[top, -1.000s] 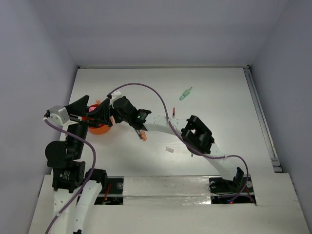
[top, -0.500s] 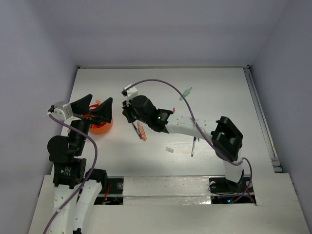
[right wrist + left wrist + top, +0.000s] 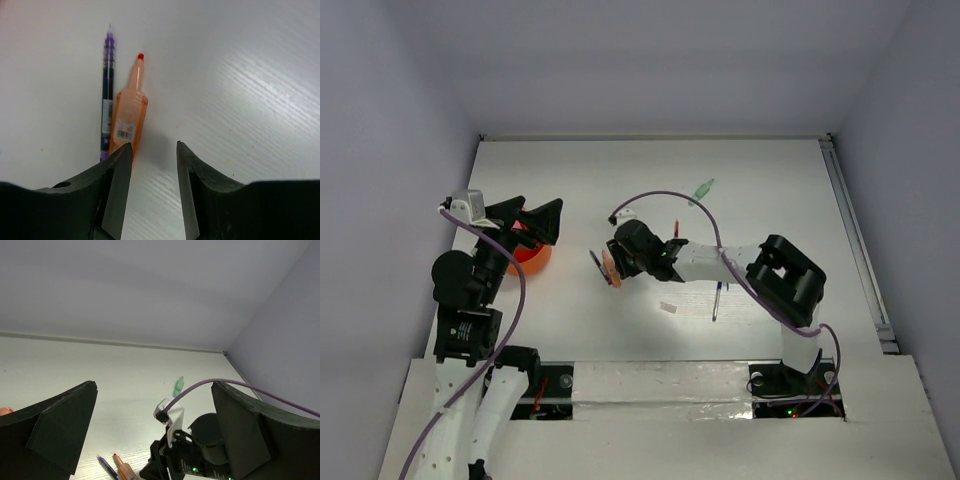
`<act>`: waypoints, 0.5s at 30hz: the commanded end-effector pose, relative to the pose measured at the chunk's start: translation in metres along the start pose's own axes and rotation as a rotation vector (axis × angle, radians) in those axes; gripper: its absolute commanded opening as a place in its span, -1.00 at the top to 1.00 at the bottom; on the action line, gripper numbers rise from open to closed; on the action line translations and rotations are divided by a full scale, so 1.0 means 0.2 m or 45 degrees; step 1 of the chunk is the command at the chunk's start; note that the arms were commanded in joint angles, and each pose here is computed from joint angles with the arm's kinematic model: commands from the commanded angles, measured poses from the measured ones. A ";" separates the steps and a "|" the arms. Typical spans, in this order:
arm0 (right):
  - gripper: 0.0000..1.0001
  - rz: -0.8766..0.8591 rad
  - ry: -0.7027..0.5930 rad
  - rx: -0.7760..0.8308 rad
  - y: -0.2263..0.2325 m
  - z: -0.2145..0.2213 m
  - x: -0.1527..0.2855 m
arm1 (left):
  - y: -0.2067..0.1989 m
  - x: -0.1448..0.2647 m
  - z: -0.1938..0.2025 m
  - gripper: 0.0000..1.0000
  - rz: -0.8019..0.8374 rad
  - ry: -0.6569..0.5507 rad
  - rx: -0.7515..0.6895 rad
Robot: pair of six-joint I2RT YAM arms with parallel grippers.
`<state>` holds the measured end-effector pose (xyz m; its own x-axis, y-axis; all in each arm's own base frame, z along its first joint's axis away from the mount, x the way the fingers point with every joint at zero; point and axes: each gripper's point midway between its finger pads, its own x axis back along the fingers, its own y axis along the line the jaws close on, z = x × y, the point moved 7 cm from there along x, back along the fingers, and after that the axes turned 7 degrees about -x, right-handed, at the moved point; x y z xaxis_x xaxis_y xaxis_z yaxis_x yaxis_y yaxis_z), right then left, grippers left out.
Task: Sort the stationery into containers
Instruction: Pick up the pen from the center of the board.
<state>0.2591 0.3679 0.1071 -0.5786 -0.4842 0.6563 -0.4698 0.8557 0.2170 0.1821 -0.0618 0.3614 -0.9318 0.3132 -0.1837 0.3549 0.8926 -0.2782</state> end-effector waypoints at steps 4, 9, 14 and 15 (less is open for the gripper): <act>0.03 -0.077 0.041 -0.025 0.04 0.08 0.07 | -0.04 0.03 -0.06 -0.98 0.038 -0.073 0.024; -0.22 -0.083 0.072 -0.010 0.03 0.16 0.10 | -0.03 0.03 -0.02 -0.98 0.039 -0.048 0.026; -0.29 -0.102 0.050 -0.004 0.04 0.16 0.15 | -0.02 0.02 -0.01 -0.98 0.042 -0.045 0.028; -0.29 -0.112 0.057 0.011 0.06 0.17 0.15 | -0.02 0.02 -0.01 -0.98 0.044 -0.044 0.028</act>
<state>0.2184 0.3490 0.0848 -0.4919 -0.4906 0.7193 -0.4962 0.8368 0.2314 0.1768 -0.0624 0.3582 -0.9298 0.3167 -0.1876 0.3611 0.8835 -0.2984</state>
